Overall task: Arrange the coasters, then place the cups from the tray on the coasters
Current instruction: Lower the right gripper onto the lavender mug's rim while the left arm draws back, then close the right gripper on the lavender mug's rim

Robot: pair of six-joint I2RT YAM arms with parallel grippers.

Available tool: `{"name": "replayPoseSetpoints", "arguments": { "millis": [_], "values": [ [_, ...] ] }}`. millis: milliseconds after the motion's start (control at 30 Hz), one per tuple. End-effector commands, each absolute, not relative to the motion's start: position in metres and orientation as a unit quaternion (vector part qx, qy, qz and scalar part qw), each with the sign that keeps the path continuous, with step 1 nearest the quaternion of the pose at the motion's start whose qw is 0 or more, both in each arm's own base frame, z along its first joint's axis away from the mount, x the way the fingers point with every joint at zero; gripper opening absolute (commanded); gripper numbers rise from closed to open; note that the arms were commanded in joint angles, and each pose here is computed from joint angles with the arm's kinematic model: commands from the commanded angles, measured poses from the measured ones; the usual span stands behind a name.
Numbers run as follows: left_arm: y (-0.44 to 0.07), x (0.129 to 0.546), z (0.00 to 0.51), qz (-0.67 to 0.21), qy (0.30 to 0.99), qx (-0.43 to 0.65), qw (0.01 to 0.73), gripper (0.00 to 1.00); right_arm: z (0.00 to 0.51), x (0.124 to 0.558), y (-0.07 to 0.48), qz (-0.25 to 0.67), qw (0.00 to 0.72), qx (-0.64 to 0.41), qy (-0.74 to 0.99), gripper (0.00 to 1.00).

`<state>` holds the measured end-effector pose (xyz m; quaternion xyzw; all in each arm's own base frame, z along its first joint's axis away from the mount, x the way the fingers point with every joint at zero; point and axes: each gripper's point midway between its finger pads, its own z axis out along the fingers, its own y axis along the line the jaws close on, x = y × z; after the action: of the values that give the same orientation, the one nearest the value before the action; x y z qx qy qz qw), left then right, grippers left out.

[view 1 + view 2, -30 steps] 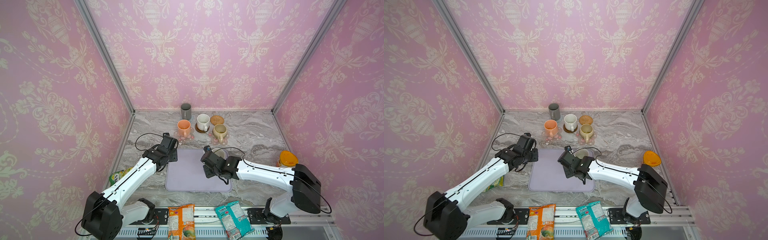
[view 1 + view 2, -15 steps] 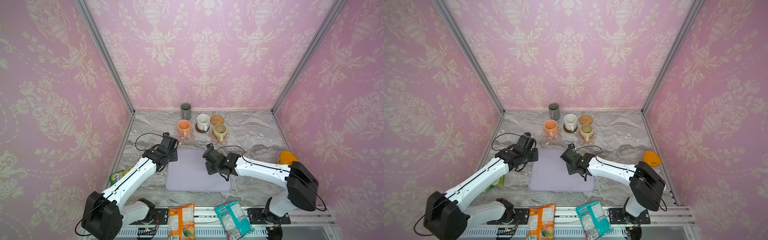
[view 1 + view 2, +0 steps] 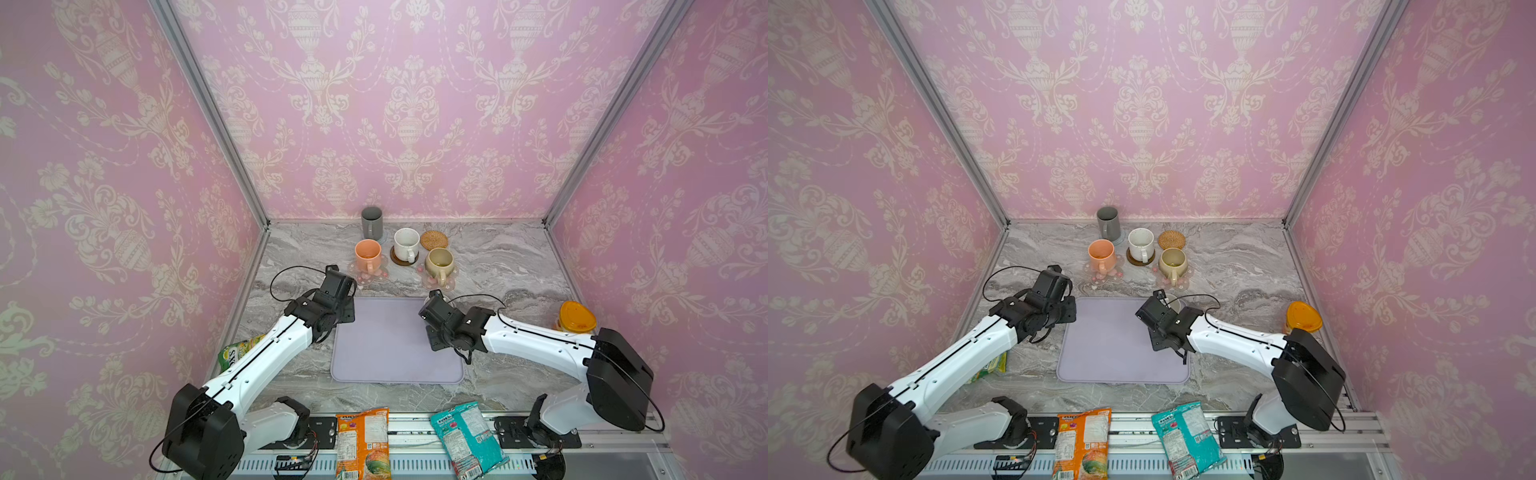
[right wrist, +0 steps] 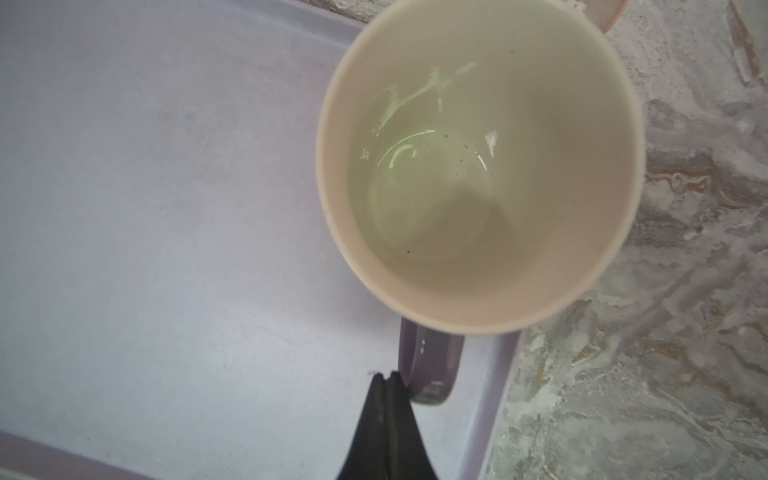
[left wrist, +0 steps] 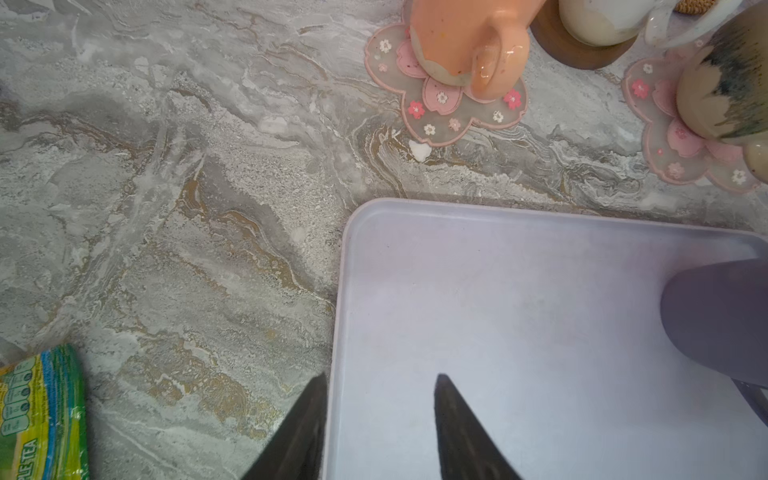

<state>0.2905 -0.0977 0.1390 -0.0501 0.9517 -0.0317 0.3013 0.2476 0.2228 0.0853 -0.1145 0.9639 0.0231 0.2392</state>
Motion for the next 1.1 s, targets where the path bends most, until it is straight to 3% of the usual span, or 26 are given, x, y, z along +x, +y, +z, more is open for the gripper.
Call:
{"name": "replayPoseSetpoints", "arguments": {
  "millis": [0,133,367,500,633,1067],
  "values": [
    [-0.095,0.289,0.141,-0.022,0.95,-0.044,0.31,0.45,0.092,0.246,0.201,-0.007,0.246,-0.105,0.964,0.05],
    [-0.096,0.289,0.141,-0.023,0.95,-0.044,0.31,0.45,0.103,0.244,0.197,-0.002,0.258,-0.117,0.959,0.11],
    [-0.098,0.29,0.143,-0.028,0.949,-0.044,0.311,0.45,0.111,0.244,0.186,-0.004,0.271,-0.121,0.955,0.4],
    [-0.098,0.292,0.145,-0.027,0.948,-0.044,0.313,0.45,0.103,0.244,0.193,0.006,0.258,-0.13,0.957,0.41],
    [-0.098,0.292,0.146,-0.026,0.948,-0.044,0.313,0.45,0.094,0.246,0.201,0.007,0.247,-0.138,0.959,0.49],
    [-0.096,0.294,0.144,-0.017,0.95,-0.04,0.31,0.45,0.075,0.269,0.221,0.006,0.239,-0.141,0.961,0.48]
  ]
}}
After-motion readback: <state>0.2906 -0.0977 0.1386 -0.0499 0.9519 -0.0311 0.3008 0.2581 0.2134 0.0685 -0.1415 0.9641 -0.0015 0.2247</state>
